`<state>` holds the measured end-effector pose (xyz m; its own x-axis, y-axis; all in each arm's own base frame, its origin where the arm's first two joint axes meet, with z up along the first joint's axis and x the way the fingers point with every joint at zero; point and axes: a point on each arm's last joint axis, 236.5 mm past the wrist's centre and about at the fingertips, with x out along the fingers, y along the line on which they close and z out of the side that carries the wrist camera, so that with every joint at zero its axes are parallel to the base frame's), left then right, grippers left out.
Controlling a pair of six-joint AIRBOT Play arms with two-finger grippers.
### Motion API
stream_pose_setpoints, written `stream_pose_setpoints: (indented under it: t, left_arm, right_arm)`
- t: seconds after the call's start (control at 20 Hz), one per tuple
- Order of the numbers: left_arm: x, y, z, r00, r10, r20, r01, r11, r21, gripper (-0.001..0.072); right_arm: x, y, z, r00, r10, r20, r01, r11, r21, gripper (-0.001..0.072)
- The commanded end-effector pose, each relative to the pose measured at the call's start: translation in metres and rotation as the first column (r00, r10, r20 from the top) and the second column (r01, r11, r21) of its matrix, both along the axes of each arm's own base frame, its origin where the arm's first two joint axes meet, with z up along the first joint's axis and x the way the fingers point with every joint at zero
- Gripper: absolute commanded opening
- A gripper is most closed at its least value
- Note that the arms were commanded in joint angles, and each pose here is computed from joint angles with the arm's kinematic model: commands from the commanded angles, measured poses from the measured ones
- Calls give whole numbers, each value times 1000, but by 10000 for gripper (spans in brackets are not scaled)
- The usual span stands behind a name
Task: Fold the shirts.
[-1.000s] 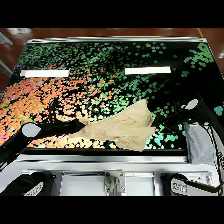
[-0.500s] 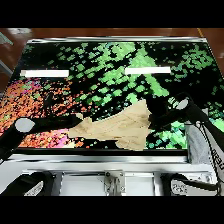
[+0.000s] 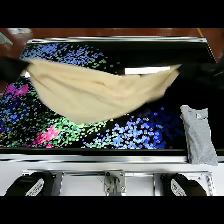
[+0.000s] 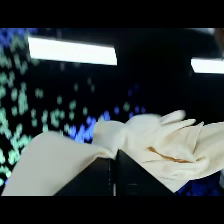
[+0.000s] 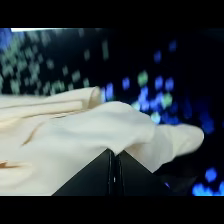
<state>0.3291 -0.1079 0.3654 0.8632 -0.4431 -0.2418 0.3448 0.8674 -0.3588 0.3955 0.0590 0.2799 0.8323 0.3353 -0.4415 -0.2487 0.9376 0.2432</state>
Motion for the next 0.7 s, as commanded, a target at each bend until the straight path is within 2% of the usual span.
stream_pose_setpoints:
  t: [0.0,0.15,0.3,0.4,0.5,0.65]
  left_arm:
    - [-64,15,132,946,51,320,-53,999,-2,37]
    - [-96,20,167,907,72,416,-78,997,-3,37]
    - [-108,42,166,887,143,440,-188,980,61,37]
    - [-103,64,141,908,210,362,-275,951,138,37]
    - [-98,79,101,939,259,226,-308,926,220,37]
    - [-79,90,35,956,292,35,-288,906,311,37]
  right_arm:
    - [-59,-2,151,917,-33,398,45,999,-21,60]
    - [-101,0,185,879,-22,477,57,997,-58,60]
    - [-128,-2,171,906,-9,424,72,989,-132,60]
    - [-138,-9,134,962,-40,269,81,987,-141,60]
    - [-153,-9,82,999,-37,34,42,986,-160,60]
    - [-172,-8,11,942,-25,-335,-24,990,-141,60]
